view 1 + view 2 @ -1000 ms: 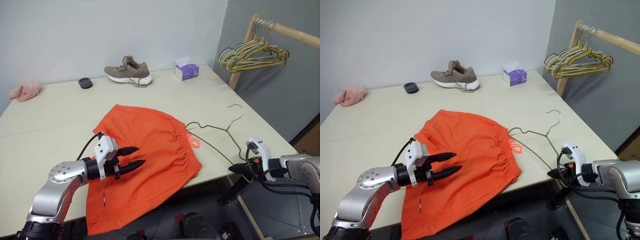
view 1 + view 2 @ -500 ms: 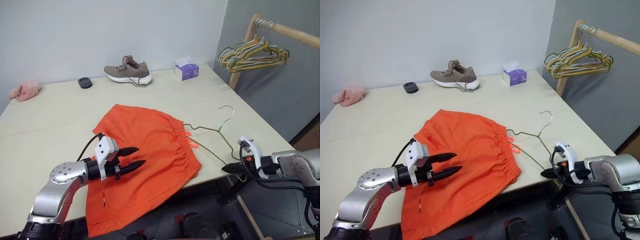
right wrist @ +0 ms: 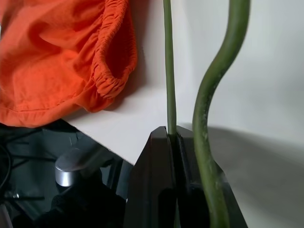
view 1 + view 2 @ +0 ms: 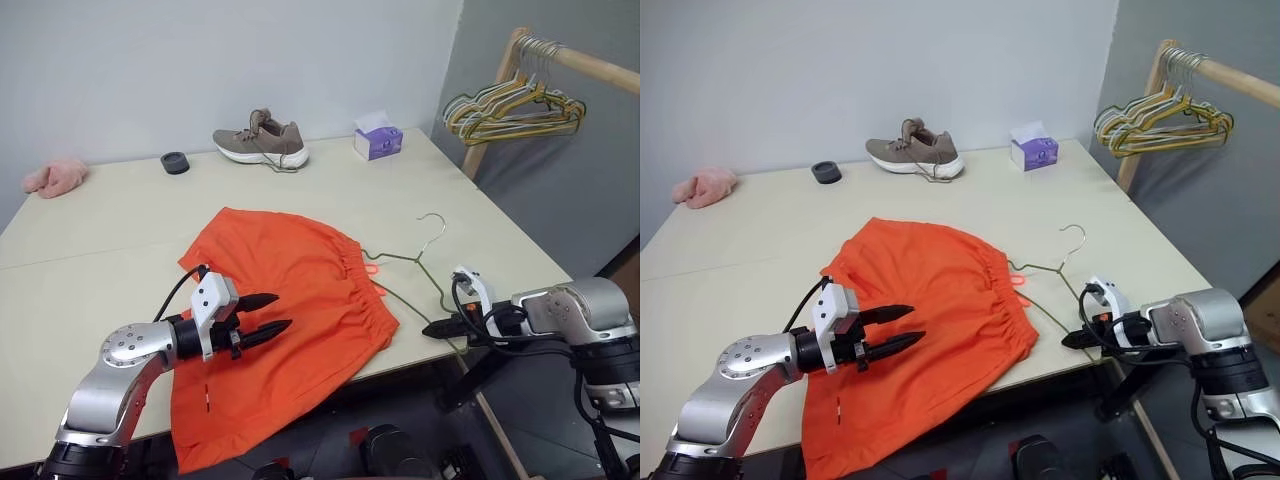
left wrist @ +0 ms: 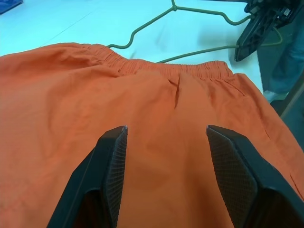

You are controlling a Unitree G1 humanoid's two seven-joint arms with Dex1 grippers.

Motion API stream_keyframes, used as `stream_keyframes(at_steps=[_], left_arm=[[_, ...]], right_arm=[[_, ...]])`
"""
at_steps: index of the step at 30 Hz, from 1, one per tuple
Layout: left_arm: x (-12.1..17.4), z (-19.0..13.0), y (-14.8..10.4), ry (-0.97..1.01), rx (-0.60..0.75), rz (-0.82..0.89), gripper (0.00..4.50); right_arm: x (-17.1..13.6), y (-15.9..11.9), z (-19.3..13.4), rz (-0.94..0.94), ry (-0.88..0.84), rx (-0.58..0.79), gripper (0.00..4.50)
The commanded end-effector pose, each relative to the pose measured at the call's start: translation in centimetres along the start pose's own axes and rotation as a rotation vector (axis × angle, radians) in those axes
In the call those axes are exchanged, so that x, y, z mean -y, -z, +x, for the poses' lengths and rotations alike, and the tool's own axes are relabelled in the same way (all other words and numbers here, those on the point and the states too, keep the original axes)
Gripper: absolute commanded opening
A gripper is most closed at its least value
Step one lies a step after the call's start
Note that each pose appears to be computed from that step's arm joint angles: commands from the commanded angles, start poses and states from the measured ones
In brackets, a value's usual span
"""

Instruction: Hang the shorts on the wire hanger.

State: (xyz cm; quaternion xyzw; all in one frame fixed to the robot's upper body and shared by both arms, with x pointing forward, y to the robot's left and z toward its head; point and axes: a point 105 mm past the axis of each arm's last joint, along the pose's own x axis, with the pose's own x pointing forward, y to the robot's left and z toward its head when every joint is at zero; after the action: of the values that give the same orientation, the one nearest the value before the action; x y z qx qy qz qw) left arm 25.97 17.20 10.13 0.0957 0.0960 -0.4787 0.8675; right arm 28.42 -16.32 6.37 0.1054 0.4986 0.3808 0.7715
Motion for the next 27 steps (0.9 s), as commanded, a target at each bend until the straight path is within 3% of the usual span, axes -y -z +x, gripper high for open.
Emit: stream_keyframes(at_steps=[1,4,13,21,27], left_arm=[[-0.2,0.2,-1.2,-0.003,0.027,0.053,2.79],[-0.2,0.2,-1.3,-0.002,0.027,0.058,2.79],[-0.3,0.0,-1.5,-0.002,0.022,0.068,2.79],[-0.2,0.2,-1.5,0.002,0.020,0.074,2.79],[-0.2,0.2,-1.7,0.002,0.020,0.079,2.79]], right_arm=[[0.0,-1.9,-0.4,-0.171,0.000,0.031,0.00],[-0.5,-3.5,-0.4,-0.365,-0.024,0.042,0.00],[-3.3,-4.1,-0.4,-0.503,-0.176,-0.020,0.00],[-0.3,-4.7,1.8,-0.490,-0.001,-0.059,0.00],[-0.8,-6.5,2.8,-0.514,-0.010,-0.042,0.00]])
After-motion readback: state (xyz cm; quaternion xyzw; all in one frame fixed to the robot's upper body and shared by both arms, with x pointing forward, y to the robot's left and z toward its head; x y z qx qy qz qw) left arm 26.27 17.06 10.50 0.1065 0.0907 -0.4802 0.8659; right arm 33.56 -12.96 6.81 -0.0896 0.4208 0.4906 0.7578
